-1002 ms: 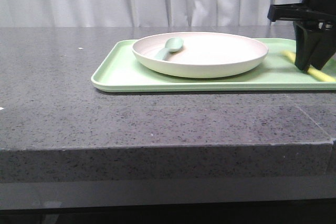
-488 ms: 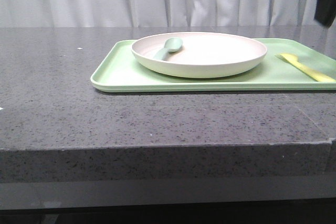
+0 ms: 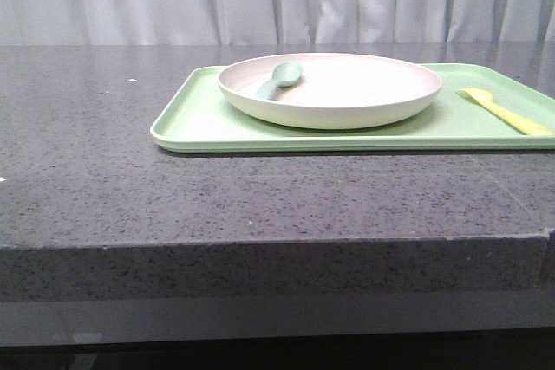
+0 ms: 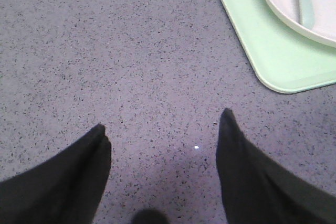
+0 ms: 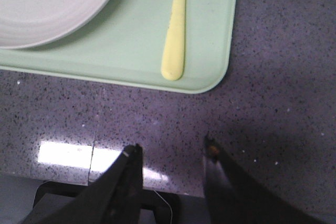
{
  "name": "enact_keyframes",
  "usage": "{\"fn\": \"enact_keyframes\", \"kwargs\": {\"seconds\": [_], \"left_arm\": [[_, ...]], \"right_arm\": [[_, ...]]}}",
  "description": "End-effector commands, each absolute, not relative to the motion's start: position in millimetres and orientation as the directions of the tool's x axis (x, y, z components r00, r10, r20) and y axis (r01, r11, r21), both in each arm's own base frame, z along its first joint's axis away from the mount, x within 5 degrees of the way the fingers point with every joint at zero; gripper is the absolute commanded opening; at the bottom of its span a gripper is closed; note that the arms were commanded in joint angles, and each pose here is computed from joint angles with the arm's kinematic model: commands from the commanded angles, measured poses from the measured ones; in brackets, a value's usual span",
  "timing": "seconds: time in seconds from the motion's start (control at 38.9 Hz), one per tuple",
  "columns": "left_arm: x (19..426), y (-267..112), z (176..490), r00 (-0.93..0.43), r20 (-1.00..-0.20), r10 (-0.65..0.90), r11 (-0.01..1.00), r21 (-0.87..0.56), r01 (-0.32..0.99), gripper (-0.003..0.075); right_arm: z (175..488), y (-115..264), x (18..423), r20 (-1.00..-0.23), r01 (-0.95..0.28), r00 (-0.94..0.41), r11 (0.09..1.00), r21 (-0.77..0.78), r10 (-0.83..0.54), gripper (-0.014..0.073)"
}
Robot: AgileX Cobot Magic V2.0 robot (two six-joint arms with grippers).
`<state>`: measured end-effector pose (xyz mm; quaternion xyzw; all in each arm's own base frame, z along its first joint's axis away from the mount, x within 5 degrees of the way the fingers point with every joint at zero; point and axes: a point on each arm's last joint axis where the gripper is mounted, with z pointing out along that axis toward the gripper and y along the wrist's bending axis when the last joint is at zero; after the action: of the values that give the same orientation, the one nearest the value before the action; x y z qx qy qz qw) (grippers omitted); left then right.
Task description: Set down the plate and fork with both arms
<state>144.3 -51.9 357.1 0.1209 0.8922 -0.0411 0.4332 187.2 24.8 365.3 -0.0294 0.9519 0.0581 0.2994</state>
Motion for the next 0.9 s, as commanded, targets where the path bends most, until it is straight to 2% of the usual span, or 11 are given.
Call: {"fn": "enact_keyframes", "kwargs": {"seconds": [0.0, 0.26, 0.46, 0.57, 0.8, 0.85, 0.87], "left_arm": [[146.2, -54.5, 370.8, -0.522, -0.837, 0.162, 0.963, 0.02, 0.267, 0.0431], [146.2, -54.5, 370.8, -0.522, -0.837, 0.162, 0.963, 0.02, 0.267, 0.0431], [146.2, -54.5, 370.8, -0.522, -0.837, 0.162, 0.963, 0.02, 0.267, 0.0425], [146.2, -54.5, 370.8, -0.522, -0.837, 0.162, 0.963, 0.02, 0.267, 0.034], [146.2, -54.5, 370.8, -0.522, -0.837, 0.162, 0.963, 0.02, 0.267, 0.0029], [146.2, -54.5, 370.8, -0.522, -0.837, 0.162, 0.963, 0.02, 0.267, -0.0018], [146.2, -54.5, 370.8, -0.522, -0.837, 0.162, 0.963, 0.02, 0.267, -0.0017]], "right_arm": [[375.1, 22.7, 165.5, -0.682, -0.107, -0.731, 0.99, 0.088, -0.019, 0.0316], [364.0, 18.0, 120.4, -0.76, -0.112, -0.65, 0.99, 0.086, -0.008, 0.0316], [360.5, 15.7, 99.2, -0.811, -0.117, -0.585, 0.989, 0.086, 0.001, 0.0307], [361.2, 15.4, 95.6, -0.82, -0.118, -0.572, 0.989, 0.085, 0.003, 0.0215], [361.1, 15.4, 95.6, -0.819, -0.118, -0.573, 0.989, 0.085, 0.002, -0.008], [361.1, 15.4, 95.6, -0.819, -0.118, -0.574, 0.989, 0.085, 0.002, -0.0109], [360.8, 15.4, 95.4, -0.816, -0.117, -0.577, 0.989, 0.086, 0.003, -0.01]]}}
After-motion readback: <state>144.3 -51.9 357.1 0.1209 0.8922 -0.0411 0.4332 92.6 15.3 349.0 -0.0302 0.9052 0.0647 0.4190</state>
